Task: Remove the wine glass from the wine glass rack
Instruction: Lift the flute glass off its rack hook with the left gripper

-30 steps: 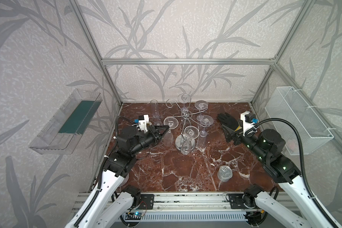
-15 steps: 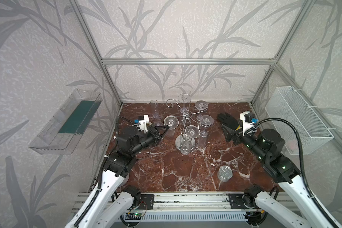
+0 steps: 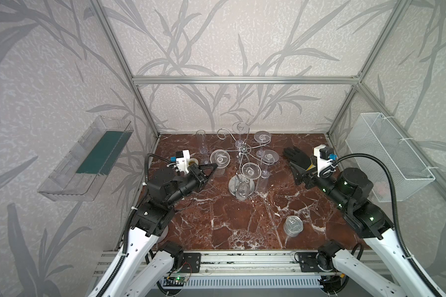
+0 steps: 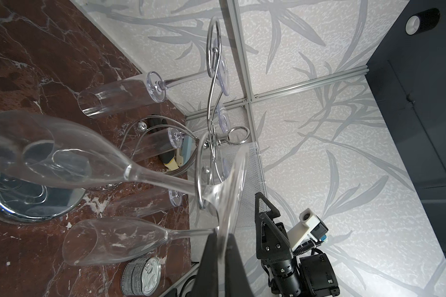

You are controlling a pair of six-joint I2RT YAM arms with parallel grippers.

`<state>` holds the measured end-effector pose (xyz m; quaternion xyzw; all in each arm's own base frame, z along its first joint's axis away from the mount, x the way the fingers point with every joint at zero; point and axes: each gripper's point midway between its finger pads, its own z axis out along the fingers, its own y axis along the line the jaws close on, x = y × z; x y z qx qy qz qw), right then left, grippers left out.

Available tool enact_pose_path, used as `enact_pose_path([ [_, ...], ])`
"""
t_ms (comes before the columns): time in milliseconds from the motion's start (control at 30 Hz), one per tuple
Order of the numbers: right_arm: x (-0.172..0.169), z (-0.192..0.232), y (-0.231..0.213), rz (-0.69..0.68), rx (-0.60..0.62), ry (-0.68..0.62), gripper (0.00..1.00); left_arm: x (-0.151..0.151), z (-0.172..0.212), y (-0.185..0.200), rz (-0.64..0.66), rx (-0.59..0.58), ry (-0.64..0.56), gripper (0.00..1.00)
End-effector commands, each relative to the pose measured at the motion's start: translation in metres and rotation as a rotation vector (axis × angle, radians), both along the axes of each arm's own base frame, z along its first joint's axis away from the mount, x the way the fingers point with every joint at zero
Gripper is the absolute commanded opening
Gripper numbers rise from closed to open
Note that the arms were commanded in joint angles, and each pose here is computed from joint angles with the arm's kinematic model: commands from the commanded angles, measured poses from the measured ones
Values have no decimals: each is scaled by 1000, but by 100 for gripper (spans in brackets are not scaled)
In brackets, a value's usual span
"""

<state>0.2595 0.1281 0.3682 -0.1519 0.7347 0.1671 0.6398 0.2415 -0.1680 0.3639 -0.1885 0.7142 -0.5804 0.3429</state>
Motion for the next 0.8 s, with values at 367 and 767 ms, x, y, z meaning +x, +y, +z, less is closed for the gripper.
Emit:
enact_pose_path([
  [367, -9, 15, -5, -1, -6, -45, 95, 14, 43, -6, -6, 26, -110, 0],
  [767, -9, 14, -7, -10, -8, -47, 95, 21, 50, -26, -110, 35, -117, 0],
])
